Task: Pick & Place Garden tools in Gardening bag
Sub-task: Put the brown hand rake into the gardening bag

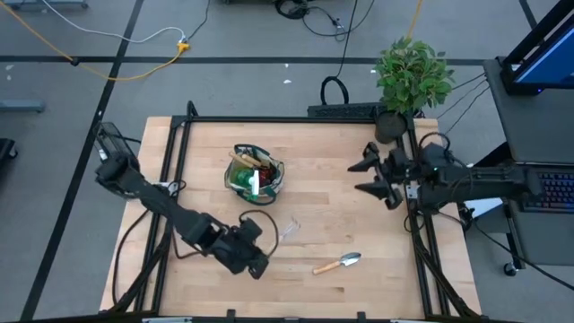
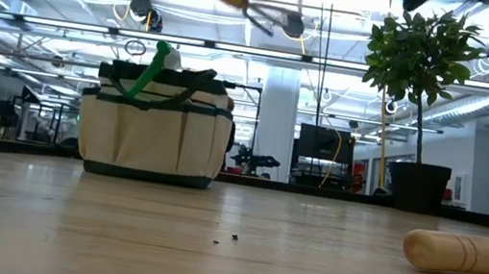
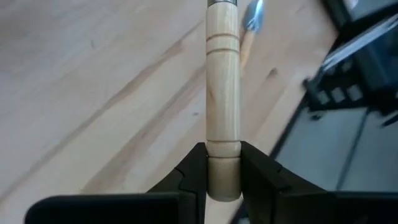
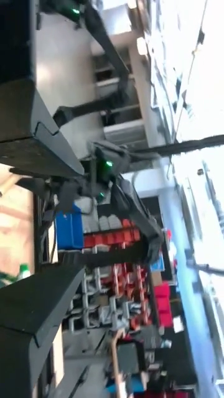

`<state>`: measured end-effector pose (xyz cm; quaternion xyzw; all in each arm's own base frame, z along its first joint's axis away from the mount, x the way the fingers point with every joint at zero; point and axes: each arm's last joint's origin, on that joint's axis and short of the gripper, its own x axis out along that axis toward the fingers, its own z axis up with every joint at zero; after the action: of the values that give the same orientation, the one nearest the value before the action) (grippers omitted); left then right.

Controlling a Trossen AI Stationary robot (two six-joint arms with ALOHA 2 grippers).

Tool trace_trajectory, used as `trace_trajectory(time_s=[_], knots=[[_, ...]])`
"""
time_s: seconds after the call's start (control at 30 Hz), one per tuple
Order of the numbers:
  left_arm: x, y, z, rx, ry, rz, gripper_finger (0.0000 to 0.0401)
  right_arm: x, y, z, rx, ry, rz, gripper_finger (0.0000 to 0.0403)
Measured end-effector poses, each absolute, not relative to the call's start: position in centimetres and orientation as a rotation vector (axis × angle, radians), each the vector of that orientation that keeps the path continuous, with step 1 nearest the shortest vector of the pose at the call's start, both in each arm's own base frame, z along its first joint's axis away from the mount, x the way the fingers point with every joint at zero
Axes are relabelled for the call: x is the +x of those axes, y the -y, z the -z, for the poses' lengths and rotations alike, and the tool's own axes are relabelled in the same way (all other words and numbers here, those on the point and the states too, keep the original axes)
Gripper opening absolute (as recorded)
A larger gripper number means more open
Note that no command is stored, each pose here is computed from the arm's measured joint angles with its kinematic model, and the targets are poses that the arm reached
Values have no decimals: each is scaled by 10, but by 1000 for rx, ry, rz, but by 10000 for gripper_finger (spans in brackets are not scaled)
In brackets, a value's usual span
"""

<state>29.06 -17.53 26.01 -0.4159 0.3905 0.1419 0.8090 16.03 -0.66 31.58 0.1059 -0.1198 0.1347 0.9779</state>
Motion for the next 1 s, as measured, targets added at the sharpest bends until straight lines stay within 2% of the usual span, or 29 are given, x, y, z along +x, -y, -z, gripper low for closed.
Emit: trace_trajectory(time_s=[0.27,0.47,0.63,1.0], knots=[[293,155,-295,-1029,-726,-327,69,198,-15,-312,45,212,-259,238],[306,135,-312,-1085,-700,-306,69,222,-19,-322,-216,191,-215,238],[317,110,-321,-1101,-693,-293,69,239,-17,-327,-436,91,-130,238],[335,44,-329,-1062,-649,-313,69,243,-13,-326,-671,-55,1,238]])
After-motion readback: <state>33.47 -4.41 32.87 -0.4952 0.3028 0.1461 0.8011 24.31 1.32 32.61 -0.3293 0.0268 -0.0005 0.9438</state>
